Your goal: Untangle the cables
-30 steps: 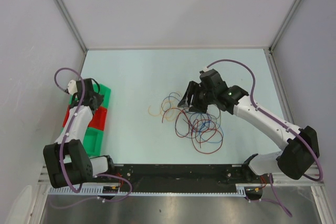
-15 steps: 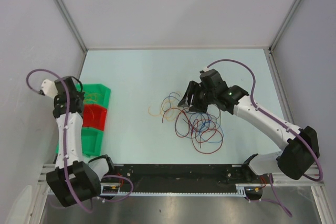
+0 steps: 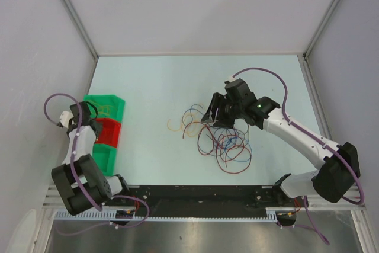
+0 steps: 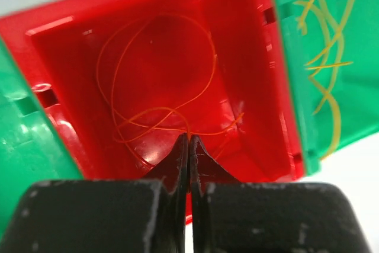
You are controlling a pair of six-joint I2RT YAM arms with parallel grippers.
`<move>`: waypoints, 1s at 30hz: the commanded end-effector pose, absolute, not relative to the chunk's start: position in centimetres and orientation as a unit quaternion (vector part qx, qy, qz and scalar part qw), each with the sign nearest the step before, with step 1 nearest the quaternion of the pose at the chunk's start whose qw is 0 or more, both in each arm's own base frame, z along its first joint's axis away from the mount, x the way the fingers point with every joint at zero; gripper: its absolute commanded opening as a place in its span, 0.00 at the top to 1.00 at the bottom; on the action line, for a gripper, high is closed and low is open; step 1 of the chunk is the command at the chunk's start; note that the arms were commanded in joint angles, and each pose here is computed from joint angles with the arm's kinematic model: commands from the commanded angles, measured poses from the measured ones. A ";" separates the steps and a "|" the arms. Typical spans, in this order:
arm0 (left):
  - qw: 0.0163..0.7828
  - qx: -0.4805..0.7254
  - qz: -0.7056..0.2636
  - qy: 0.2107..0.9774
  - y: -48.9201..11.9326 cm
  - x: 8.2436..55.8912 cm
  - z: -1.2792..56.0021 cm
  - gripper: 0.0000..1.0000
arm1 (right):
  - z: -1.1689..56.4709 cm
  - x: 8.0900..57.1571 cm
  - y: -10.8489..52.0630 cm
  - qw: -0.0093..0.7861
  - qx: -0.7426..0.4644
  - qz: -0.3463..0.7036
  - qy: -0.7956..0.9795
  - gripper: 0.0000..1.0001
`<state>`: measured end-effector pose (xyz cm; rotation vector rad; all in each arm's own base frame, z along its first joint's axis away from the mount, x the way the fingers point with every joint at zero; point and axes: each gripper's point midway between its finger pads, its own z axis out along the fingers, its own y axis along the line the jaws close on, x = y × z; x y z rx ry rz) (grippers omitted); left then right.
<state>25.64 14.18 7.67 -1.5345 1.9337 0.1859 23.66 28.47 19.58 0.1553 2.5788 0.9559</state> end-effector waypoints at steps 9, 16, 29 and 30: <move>0.323 -0.627 0.061 0.706 16.8 28.3 6.3 0.99 | 20.6 24.1 28.3 0.210 0.038 0.338 0.916 0.37; 0.330 -0.632 0.045 0.699 18.2 30.4 6.9 0.81 | 20.7 24.3 27.9 0.213 0.039 0.338 0.916 0.37; 0.374 -0.607 0.007 0.701 17.2 31.0 11.5 0.43 | 20.7 24.3 27.9 0.211 0.036 0.341 0.915 0.37; 0.374 -0.606 0.007 0.702 17.1 30.8 11.9 0.42 | 21.0 24.3 27.9 0.214 0.035 0.344 0.914 0.38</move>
